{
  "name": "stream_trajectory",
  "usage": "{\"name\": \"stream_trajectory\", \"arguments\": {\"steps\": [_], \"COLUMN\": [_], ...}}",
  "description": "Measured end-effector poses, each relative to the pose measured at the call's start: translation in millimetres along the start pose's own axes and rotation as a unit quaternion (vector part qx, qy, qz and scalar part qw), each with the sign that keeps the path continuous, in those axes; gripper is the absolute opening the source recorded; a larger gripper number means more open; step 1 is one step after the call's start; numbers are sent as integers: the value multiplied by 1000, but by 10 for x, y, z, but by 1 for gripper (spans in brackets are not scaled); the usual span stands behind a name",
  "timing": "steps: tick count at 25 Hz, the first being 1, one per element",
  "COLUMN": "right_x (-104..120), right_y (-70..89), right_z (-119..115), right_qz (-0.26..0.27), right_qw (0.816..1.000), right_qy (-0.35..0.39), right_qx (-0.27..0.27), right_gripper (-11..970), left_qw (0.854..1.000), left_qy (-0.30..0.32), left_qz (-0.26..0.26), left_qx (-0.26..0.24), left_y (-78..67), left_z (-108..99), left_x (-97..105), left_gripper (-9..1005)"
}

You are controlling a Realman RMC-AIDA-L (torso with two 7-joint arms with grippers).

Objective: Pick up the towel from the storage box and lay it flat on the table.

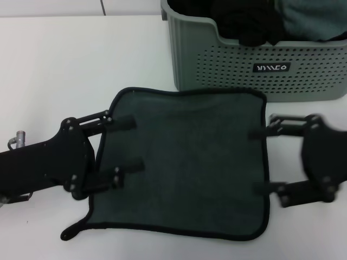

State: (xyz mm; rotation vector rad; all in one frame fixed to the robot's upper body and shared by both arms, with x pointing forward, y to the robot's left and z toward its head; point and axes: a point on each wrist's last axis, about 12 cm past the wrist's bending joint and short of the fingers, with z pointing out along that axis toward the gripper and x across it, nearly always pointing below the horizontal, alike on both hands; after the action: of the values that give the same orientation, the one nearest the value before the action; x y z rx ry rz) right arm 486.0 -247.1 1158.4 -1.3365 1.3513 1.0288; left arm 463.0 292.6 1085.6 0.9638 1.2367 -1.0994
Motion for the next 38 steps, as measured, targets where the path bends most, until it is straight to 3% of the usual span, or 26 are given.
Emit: {"name": "stream_trajectory", "arguments": {"steps": [5,10,18,27,38], "right_x": [26,191,318,307,283], "right_y": [-22,-62,-32,-35,-90], "right_z": [-143,91,178,162,170], "right_qz": [8,29,41,42,37], "right_qw": [994,989,987,986,987], "right_qy": [-106,-133,-147,-151,-148], "right_qx": [-33,-61,-56,-59,-54], "right_gripper": [811,811,810,810,810], "left_qw": [998,998,999,998,996], "left_qy": [-16,-11,-8,-7,1], "left_qz": [-31,-39,-38,-41,-80], "left_qx": [42,43,38,38,47], "left_y": [-22,0,5,33,120], "left_z": [15,-13,-53,-47,-12], "left_x": [-91,-113,-121,-135,-195], "left_gripper": [658,658,658,659,659]}}
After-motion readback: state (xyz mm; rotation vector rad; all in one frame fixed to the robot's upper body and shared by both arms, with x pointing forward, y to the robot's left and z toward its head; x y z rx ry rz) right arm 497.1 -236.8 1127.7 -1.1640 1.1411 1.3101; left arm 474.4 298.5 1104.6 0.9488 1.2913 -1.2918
